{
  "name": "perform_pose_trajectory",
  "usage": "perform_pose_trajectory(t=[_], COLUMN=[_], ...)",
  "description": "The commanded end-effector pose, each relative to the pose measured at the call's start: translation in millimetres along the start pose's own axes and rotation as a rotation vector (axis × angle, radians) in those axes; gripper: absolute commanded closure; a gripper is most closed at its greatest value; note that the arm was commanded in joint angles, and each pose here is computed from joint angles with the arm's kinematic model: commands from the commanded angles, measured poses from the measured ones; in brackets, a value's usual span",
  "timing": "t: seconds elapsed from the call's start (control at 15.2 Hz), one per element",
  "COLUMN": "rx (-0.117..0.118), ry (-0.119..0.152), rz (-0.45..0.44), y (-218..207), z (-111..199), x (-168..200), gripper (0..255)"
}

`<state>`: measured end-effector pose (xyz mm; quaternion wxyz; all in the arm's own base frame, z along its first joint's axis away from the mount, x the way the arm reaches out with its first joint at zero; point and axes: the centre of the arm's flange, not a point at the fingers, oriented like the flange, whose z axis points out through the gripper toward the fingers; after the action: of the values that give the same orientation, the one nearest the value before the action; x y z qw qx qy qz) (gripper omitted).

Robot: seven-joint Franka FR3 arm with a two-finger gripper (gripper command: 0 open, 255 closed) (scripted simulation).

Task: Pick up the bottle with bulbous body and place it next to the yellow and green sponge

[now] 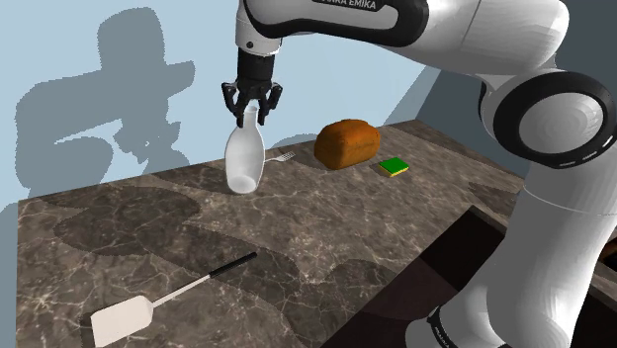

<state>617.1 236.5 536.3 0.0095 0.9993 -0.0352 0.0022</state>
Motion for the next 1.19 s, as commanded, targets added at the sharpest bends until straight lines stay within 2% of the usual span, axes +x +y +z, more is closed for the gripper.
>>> perform_pose_trajectory(t=[0.0, 1.12], rx=[0.0, 0.0], ry=[0.0, 0.0], rz=[0.0, 0.0], y=[0.1, 1.6], z=[-0.1, -84.6], x=[0.0, 0.4], gripper=[255, 255])
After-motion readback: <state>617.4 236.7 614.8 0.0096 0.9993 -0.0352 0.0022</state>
